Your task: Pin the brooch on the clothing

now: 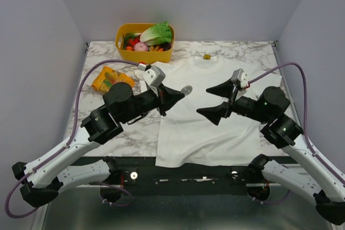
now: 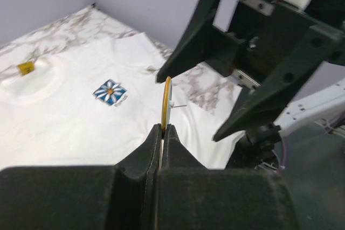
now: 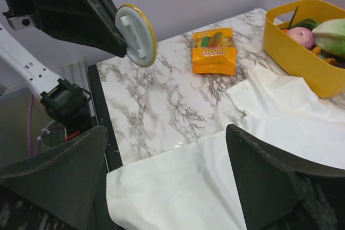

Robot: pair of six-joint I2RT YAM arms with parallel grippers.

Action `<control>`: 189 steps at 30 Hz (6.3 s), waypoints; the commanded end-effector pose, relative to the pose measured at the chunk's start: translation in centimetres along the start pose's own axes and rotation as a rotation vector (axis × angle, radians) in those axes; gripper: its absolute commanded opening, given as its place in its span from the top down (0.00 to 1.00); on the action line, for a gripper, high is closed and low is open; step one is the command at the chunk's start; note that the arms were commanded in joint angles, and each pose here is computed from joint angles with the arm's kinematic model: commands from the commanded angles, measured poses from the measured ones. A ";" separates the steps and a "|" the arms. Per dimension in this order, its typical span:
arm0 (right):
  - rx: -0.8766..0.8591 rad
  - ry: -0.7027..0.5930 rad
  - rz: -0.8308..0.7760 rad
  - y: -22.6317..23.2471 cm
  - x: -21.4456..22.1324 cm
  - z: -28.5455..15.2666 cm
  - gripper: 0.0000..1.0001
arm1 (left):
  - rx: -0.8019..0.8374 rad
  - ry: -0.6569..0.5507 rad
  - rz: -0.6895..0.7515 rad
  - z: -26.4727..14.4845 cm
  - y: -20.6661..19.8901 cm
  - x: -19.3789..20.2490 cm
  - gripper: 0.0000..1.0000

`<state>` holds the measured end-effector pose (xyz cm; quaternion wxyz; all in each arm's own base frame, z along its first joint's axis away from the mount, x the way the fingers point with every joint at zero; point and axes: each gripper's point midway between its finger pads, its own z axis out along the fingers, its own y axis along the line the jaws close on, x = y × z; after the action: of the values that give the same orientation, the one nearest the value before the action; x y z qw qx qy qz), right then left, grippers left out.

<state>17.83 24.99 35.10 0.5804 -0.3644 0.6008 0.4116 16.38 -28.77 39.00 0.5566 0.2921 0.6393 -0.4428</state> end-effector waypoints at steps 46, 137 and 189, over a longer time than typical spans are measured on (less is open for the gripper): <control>0.739 0.277 0.715 -19.2 18.9 -9.0 0.00 | -1.080 0.810 0.234 14.9 31.1 20.9 1.00; 0.827 0.258 0.709 -18.6 17.9 -10.5 0.00 | -1.288 0.986 0.283 12.6 33.5 25.9 1.00; 0.832 0.147 0.621 -17.7 12.9 -11.1 0.00 | -0.913 0.799 0.212 20.6 28.4 26.4 1.00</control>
<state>28.75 8.84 19.10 0.4633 0.0625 0.8408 0.2729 44.26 -34.27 3.94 0.3393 0.2628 0.8800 0.2035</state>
